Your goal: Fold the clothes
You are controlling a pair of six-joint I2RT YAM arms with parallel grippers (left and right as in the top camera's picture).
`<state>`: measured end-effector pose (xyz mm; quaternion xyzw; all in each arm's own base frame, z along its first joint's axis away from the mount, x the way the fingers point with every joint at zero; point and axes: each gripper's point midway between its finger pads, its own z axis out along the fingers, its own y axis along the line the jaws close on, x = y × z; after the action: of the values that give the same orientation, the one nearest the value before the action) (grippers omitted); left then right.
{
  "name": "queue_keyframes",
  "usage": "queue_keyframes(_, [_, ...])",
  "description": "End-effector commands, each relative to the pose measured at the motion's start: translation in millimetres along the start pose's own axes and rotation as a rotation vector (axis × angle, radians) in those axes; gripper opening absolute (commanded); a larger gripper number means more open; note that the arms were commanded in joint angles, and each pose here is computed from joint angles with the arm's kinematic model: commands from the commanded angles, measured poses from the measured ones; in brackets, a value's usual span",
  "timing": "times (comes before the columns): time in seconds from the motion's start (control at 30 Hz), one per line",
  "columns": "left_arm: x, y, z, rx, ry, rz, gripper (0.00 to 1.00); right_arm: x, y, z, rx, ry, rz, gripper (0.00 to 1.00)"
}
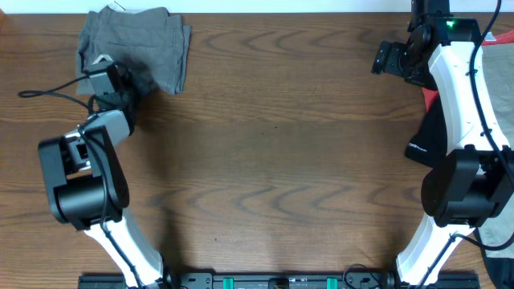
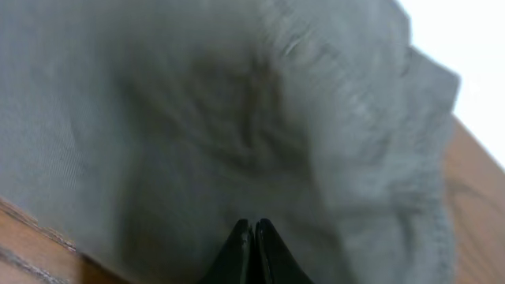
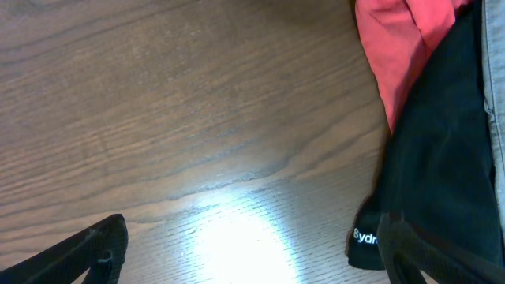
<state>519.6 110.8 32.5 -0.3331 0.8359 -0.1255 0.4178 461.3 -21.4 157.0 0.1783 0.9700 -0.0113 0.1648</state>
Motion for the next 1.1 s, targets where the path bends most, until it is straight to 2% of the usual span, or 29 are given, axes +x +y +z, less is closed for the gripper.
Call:
queue_keyframes(0.0, [12,11,9,-0.030,0.027,0.066,0.06,0,-3,0,0.003,0.002,0.020,0.99])
queue_keyframes(0.1, [25,20,11,-0.053,0.069,0.101,0.06,0,-3,0,0.003,0.002,0.020,0.99])
queue_keyframes(0.2, [21,18,9,-0.050,0.064,0.118,0.06,0,-3,0,0.003,0.002,0.020,0.99])
queue_keyframes(0.5, [-44,-35,-43,0.047,-0.097,0.142,0.06,0,-3,0,0.003,0.002,0.020,0.99])
queue_keyframes(0.6, [-51,-54,-57,0.101,-0.110,0.153,0.06,0,-3,0,0.003,0.002,0.020,0.99])
queue_keyframes(0.87, [-16,-57,-40,0.106,-0.012,0.163,0.06,0,-3,0,0.003,0.002,0.020,0.99])
queue_keyframes(1.07, [26,-49,-14,0.102,0.086,0.171,0.06,0,-3,0,0.003,0.002,0.020,0.99])
